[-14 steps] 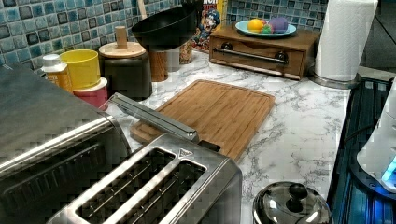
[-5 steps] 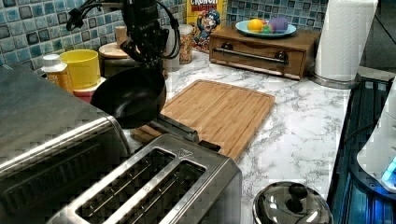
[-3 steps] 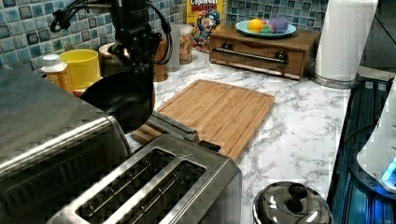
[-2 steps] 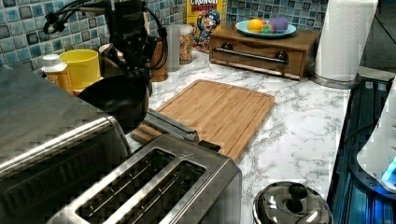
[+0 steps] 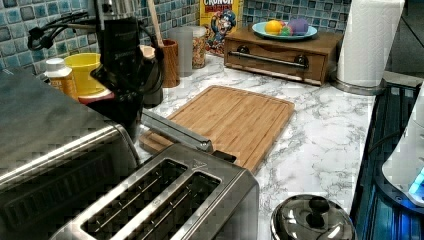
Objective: Put the bowl in the oven.
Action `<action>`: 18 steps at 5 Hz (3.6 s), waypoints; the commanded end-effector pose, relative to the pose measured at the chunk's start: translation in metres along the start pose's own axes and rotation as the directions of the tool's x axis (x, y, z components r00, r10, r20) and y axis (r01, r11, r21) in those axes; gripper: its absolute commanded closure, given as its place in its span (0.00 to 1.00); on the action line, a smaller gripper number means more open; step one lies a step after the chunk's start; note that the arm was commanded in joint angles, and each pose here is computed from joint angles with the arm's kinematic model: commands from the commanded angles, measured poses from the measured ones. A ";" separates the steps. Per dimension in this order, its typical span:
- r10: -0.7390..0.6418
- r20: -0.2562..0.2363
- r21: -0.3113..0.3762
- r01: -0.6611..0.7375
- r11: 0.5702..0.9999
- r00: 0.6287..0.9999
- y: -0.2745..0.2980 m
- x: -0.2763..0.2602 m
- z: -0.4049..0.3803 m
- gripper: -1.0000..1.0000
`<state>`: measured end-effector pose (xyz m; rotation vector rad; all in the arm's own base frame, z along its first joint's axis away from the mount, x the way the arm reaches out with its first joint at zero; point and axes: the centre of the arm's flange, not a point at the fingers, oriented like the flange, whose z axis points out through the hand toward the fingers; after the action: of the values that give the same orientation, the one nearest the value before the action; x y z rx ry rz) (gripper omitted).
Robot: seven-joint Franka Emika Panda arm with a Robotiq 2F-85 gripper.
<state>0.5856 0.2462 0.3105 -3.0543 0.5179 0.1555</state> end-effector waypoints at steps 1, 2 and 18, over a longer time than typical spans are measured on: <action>0.146 -0.124 0.260 -0.110 0.959 0.981 -0.020 -0.006 -0.042 1.00; 0.142 -0.130 0.283 -0.100 0.954 0.981 -0.031 -0.013 -0.027 1.00; 0.338 0.098 0.617 -0.324 0.717 0.936 0.092 0.046 -0.056 0.50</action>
<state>0.5898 0.1537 0.3343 -2.2873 0.9669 0.0217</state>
